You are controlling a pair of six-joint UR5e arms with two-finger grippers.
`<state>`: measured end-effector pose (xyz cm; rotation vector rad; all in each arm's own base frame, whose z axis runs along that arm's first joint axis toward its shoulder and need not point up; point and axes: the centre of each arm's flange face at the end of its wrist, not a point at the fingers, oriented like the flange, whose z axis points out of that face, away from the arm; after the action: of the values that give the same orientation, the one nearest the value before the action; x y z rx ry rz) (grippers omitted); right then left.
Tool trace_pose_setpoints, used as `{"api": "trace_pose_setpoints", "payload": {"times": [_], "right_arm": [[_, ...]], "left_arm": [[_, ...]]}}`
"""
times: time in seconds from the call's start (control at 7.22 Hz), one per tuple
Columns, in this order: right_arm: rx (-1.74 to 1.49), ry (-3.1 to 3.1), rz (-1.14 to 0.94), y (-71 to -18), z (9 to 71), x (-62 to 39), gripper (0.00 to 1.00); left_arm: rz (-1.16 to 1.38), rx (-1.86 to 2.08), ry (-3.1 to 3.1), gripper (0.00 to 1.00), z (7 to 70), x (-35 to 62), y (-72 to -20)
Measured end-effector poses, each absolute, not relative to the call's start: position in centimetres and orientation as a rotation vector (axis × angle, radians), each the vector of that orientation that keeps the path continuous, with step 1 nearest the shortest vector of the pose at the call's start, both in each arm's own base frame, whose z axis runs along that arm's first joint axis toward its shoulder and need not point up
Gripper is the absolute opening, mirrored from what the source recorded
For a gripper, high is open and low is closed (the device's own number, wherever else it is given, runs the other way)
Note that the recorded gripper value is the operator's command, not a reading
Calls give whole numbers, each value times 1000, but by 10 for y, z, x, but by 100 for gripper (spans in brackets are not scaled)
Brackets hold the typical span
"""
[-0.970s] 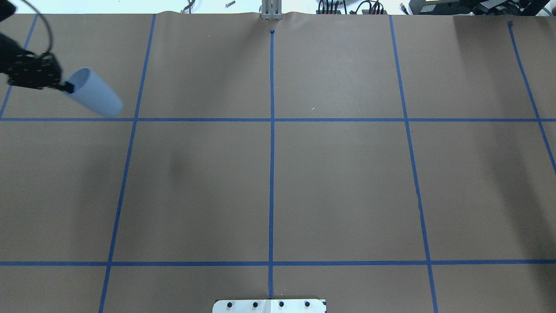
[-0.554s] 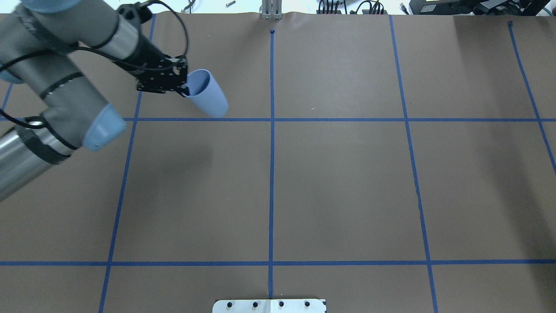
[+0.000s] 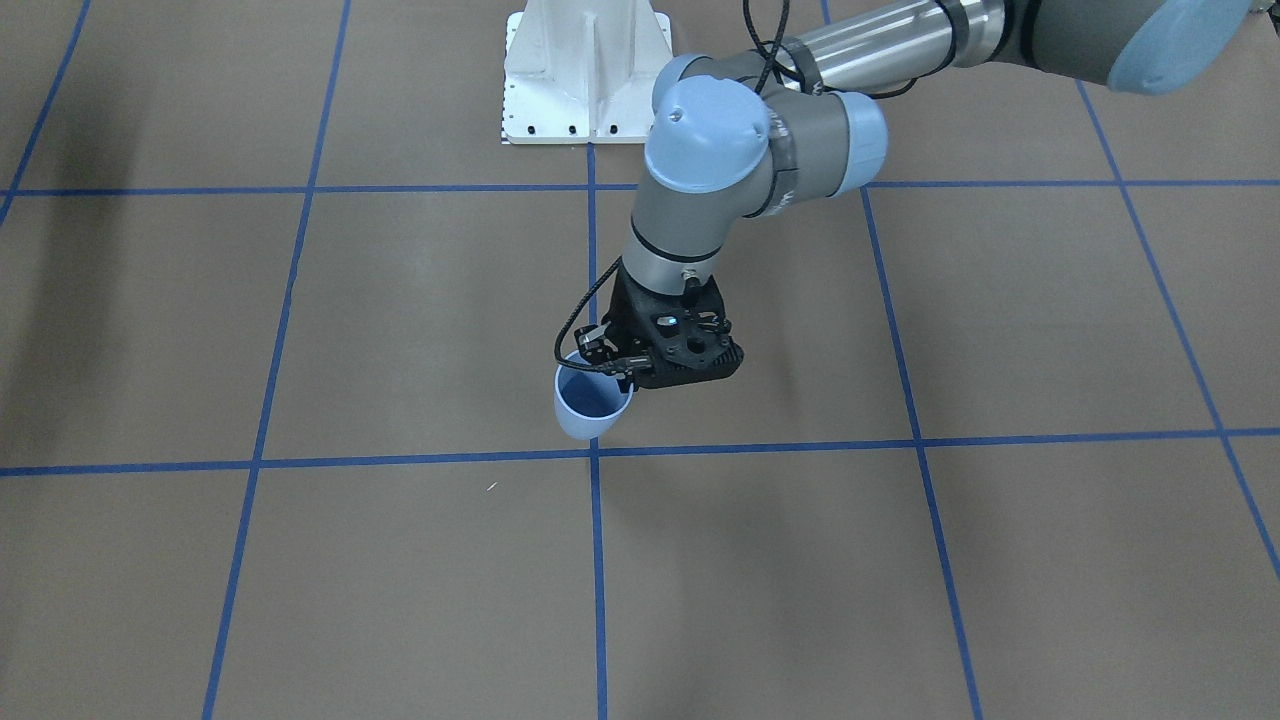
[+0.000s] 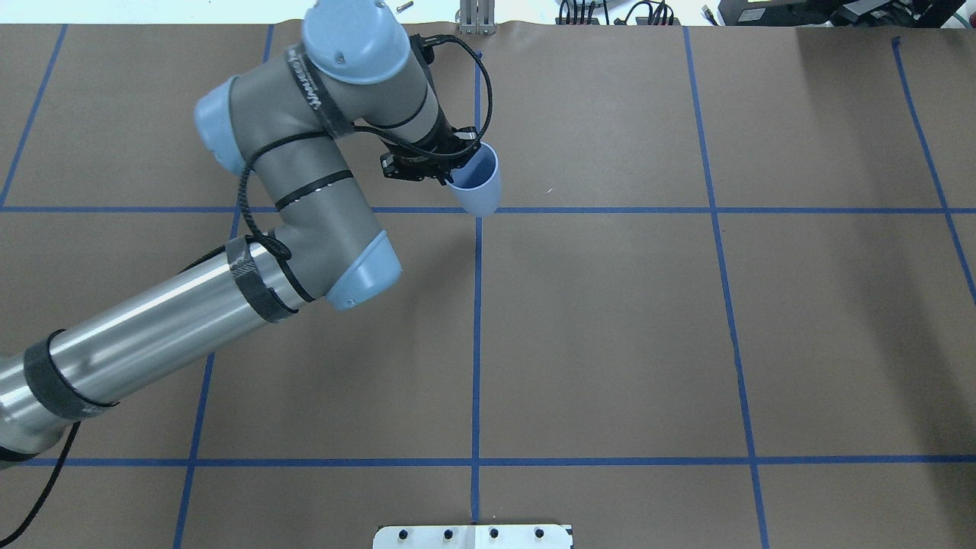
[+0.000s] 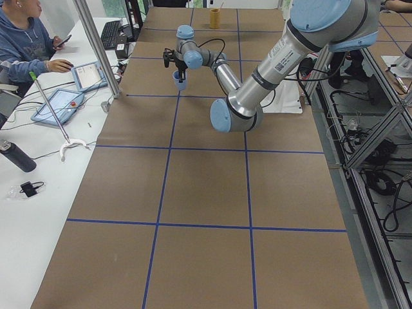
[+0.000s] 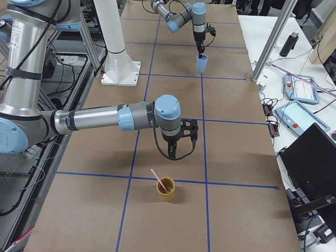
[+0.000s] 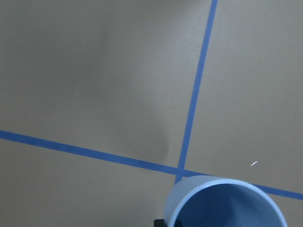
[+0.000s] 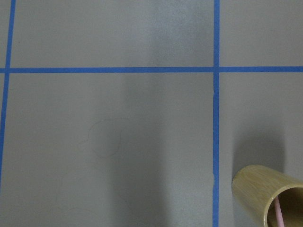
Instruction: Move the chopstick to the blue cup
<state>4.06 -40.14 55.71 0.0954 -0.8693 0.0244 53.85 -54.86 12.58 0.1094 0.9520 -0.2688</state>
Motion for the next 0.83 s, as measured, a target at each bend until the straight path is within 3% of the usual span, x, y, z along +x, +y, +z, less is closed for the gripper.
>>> {"api": "trace_pose_setpoints", "payload": {"times": [0.42,0.55,0.69,0.83], "right_arm": [[97,-871,23,-401,556,41,100],[97,-871,23,-401,556,41,100],[97,-871,23,-401,556,41,100],[97,-871,23,-401,556,41,100]], "left_arm": [[-232,141,912,0,132,553,-542],[-222,154,888,34,135,560,-536],[-213,163,874,98,136,565,-531],[-204,169,870,98,136,567,-528]]}}
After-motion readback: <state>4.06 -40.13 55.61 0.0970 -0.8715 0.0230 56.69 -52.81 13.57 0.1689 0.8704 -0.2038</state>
